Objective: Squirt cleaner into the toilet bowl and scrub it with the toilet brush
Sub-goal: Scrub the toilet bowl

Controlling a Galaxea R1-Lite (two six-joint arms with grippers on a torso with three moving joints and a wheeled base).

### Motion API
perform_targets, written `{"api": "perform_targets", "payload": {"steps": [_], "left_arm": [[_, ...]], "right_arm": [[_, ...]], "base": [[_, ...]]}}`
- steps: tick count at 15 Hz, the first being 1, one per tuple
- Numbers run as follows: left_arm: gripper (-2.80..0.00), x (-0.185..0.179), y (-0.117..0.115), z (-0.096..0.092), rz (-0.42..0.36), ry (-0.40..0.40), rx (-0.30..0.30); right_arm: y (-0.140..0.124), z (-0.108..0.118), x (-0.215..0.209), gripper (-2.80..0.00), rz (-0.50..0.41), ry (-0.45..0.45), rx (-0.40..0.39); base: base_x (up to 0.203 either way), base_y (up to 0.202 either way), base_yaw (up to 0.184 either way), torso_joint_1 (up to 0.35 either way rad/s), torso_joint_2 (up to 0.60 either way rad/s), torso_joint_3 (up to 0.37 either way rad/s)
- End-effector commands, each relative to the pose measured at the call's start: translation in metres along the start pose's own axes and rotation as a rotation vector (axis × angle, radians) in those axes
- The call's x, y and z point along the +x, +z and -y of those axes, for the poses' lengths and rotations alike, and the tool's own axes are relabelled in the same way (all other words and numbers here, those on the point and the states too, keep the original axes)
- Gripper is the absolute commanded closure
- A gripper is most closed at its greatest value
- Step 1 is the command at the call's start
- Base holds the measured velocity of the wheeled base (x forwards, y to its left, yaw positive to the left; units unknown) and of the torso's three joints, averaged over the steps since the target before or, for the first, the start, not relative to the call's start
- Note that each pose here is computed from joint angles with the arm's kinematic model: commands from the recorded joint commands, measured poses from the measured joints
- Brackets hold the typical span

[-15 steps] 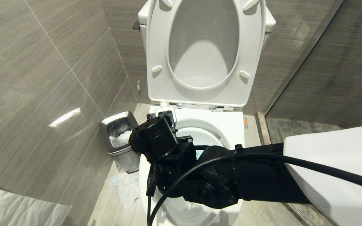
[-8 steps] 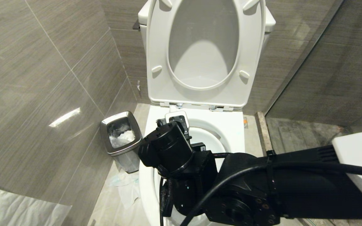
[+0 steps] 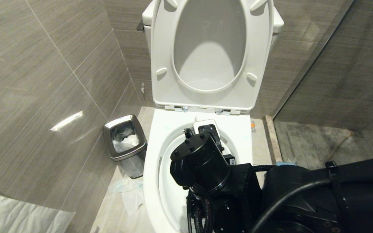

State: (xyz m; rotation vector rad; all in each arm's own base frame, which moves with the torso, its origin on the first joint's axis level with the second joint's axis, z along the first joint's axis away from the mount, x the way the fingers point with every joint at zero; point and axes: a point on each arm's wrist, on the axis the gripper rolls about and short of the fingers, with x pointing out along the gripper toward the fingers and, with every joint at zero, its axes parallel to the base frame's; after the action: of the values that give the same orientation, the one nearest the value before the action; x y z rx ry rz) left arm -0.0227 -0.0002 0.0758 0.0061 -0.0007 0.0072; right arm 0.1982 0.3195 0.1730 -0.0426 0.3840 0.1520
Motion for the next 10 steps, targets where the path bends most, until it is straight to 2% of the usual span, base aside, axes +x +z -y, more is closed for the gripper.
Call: {"api": "perform_targets", "payload": {"steps": [1, 4, 10], "left_arm": [[0.0, 0.0, 0.0, 0.0, 0.001, 0.0, 0.0], [0.0, 0.0, 0.0, 0.0, 0.001, 0.0, 0.0], [0.0, 0.0, 0.0, 0.0, 0.0, 0.0, 0.0]], "right_arm": [[0.007, 0.011, -0.005, 0.0, 0.012, -0.012, 0.02], [0.005, 0.024, -0.004, 0.0, 0.004, -0.04, 0.019], [0.012, 0.051, 0.013, 0.0, 0.003, -0.126, 0.067]], "base": [[0.0, 0.0, 0.0, 0.0, 0.0, 0.0], [0.0, 0.0, 0.0, 0.0, 0.0, 0.0], [0.0, 0.0, 0.0, 0.0, 0.0, 0.0]]}}
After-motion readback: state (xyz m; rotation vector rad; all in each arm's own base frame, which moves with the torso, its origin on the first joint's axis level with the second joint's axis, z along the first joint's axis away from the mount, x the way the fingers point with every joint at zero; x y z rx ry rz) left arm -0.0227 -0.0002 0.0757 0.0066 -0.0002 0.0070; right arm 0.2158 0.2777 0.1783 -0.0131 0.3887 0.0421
